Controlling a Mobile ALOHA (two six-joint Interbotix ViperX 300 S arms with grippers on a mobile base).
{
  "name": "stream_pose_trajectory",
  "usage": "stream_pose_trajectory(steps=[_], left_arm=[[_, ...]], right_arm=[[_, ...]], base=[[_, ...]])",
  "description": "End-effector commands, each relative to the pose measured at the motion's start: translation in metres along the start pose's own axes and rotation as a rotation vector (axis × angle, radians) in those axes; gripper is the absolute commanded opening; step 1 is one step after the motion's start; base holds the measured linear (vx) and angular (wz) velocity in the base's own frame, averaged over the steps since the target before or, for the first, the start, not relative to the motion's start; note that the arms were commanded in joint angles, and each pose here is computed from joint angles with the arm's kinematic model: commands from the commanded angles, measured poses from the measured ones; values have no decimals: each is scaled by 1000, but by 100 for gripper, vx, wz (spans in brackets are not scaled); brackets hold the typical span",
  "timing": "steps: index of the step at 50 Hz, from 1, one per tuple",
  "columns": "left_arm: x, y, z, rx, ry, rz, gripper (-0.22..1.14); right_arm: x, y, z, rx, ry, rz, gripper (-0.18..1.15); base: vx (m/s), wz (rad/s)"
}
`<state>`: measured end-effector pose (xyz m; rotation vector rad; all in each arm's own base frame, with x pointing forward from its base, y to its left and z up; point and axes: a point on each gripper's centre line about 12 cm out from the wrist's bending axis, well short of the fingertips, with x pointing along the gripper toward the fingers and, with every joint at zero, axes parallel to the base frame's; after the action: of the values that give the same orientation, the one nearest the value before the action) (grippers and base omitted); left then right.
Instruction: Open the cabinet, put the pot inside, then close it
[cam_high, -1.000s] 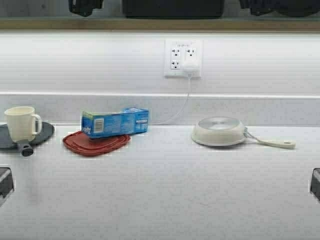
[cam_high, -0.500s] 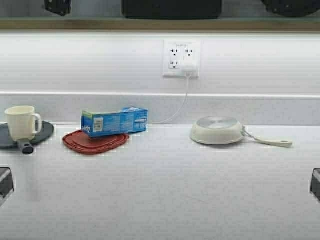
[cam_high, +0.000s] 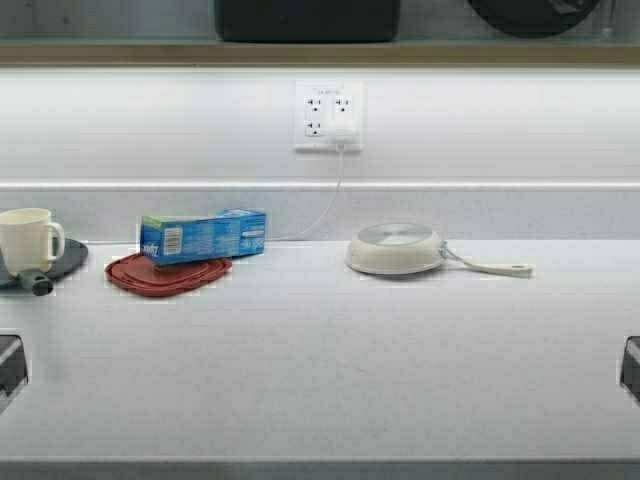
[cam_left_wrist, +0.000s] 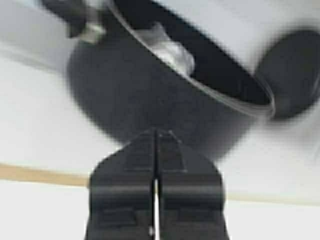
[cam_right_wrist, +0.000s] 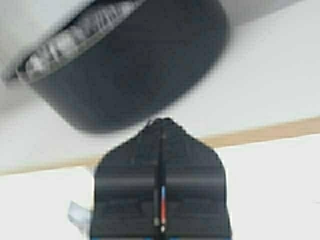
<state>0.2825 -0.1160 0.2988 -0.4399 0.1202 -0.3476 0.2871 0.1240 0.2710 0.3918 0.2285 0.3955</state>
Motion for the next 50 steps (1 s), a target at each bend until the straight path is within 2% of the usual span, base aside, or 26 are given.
stream_pose_trajectory(steps=[1, 5, 9, 19, 25, 40, 50], left_arm=[[-8, -3, 17, 173, 51, 25, 5], [-13, 1, 17, 189, 77, 47, 5], [-15, 8, 14, 177, 88, 71, 5], [-16, 19, -1, 278, 147, 89, 5], [-17, 20, -3, 295, 153, 89, 5], [-16, 22, 5, 287, 116, 100, 4], [-22, 49, 39, 287, 67, 220, 4]], right_arm=[[-3, 10, 25, -192, 65, -44, 9], [-7, 9, 28, -279, 118, -71, 9], [-11, 10, 31, -326, 126, -73, 9], [-14, 11, 32, -329, 118, -70, 9], [-17, 8, 26, -328, 125, -71, 9], [-28, 8, 22, -325, 88, -56, 9], [-37, 4, 36, -322, 39, -78, 9]], base=[[-18, -15], [-20, -12], [-22, -5], [-23, 2], [-24, 5], [-27, 8], [-28, 10]])
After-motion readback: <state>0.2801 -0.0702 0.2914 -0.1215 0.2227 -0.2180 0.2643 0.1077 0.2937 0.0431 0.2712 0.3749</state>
